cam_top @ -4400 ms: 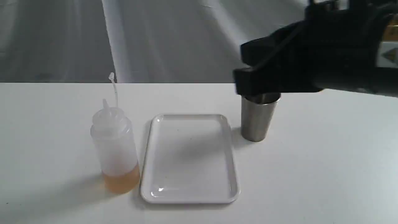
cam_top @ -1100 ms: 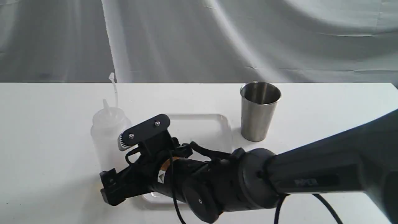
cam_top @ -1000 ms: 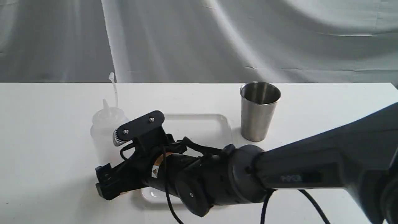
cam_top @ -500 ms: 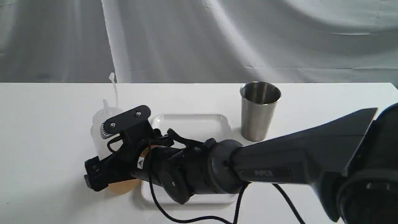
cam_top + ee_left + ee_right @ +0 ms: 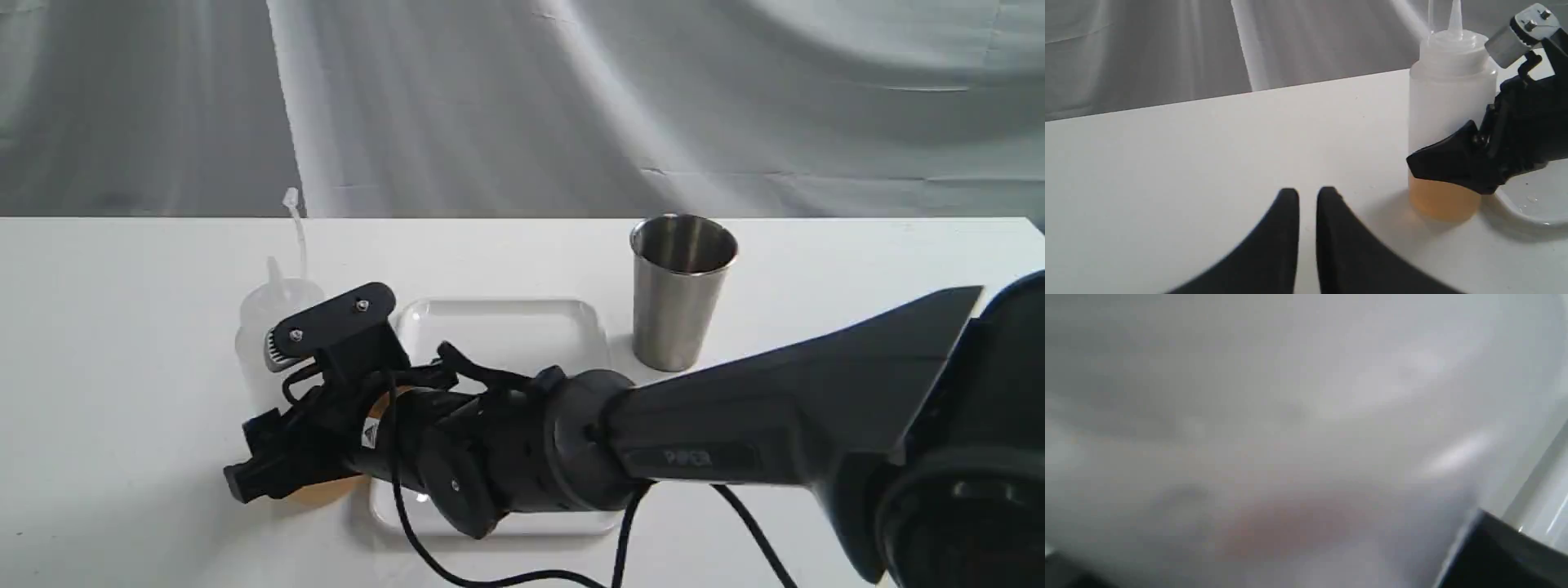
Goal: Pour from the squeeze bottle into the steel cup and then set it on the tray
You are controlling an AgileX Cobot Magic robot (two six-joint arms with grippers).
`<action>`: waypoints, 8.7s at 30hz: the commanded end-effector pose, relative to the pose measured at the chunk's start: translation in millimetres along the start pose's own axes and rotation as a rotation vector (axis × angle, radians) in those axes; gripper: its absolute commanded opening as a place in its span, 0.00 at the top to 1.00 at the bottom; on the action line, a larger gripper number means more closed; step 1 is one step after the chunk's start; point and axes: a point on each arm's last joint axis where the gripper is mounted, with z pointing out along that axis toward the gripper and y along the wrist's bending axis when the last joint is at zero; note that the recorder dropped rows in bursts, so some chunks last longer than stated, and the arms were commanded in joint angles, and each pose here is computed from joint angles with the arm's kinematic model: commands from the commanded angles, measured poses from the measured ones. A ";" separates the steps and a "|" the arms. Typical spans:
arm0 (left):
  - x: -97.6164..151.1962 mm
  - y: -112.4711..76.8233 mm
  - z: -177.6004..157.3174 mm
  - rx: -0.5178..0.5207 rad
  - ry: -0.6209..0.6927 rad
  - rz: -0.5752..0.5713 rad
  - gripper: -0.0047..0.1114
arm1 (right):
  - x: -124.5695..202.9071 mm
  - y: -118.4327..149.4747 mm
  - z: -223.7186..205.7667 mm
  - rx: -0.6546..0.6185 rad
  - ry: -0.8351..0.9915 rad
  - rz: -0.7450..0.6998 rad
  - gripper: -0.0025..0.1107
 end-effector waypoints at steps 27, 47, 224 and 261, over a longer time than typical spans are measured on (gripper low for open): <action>0.6 -0.2 0.0 0.002 -0.007 -0.001 0.89 | -75.9 -12.9 -83.1 0.018 0.081 -0.177 0.59; 0.6 -0.2 0.0 0.002 -0.007 -0.001 0.89 | -86.2 -142.5 -260.1 0.484 0.161 -0.120 0.59; 0.6 -0.2 0.0 0.002 -0.007 -0.001 0.89 | -71.8 -255.8 -189.3 1.100 1.077 -1.325 0.59; 0.6 -0.2 0.0 0.002 -0.007 -0.001 0.89 | -71.8 -255.9 -189.9 1.043 1.180 -1.436 0.59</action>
